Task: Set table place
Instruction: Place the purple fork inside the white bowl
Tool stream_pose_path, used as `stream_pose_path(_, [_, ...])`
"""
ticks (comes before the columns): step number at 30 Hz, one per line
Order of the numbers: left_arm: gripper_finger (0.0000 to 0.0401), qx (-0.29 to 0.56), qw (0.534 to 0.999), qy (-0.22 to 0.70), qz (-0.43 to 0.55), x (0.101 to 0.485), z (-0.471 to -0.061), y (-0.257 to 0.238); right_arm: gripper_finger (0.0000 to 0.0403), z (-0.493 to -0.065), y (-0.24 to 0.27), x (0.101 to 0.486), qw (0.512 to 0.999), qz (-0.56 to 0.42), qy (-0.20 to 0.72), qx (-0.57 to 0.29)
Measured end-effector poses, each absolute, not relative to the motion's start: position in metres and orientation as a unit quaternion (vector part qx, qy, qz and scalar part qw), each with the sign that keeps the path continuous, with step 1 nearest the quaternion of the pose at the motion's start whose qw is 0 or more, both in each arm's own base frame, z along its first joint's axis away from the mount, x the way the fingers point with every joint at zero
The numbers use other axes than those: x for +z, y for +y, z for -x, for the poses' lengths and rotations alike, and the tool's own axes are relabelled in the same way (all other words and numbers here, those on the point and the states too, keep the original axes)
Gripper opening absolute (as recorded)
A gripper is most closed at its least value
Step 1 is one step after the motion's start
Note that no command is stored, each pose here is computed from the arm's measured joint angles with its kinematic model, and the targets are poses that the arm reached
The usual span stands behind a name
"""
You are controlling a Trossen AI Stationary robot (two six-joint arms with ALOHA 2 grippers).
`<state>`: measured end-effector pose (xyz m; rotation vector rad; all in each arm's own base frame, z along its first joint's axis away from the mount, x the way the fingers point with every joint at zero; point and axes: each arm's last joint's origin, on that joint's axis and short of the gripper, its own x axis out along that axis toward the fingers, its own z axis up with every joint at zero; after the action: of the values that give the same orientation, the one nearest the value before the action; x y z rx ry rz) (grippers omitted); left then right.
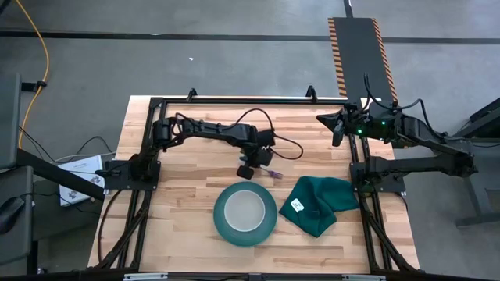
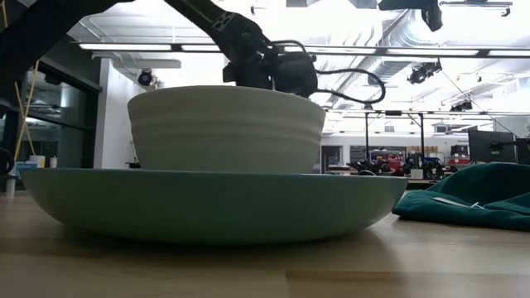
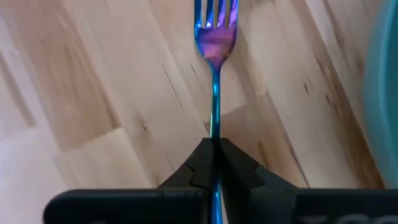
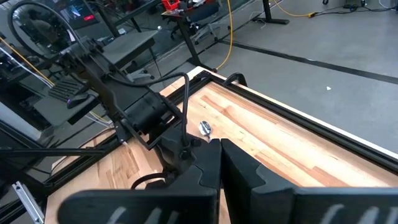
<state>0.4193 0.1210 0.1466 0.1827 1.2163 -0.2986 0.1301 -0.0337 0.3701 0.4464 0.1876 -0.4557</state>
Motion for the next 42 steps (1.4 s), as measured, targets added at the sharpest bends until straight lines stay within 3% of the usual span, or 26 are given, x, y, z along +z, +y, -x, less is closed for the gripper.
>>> stream_pose_path(18, [0.0005,-0.115,0.824,0.549,-0.072,0.187,-0.428,0.142,0.0000,-0.130,-0.034,0.370,0.946,-0.216,0.093,-0.221])
stream_pose_path(42, [0.0007,-0.089,0.778,0.622,0.028,0.190,-0.403,0.160,0.0000,-0.130,-0.034,0.370,0.947,-0.216,0.093,-0.221])
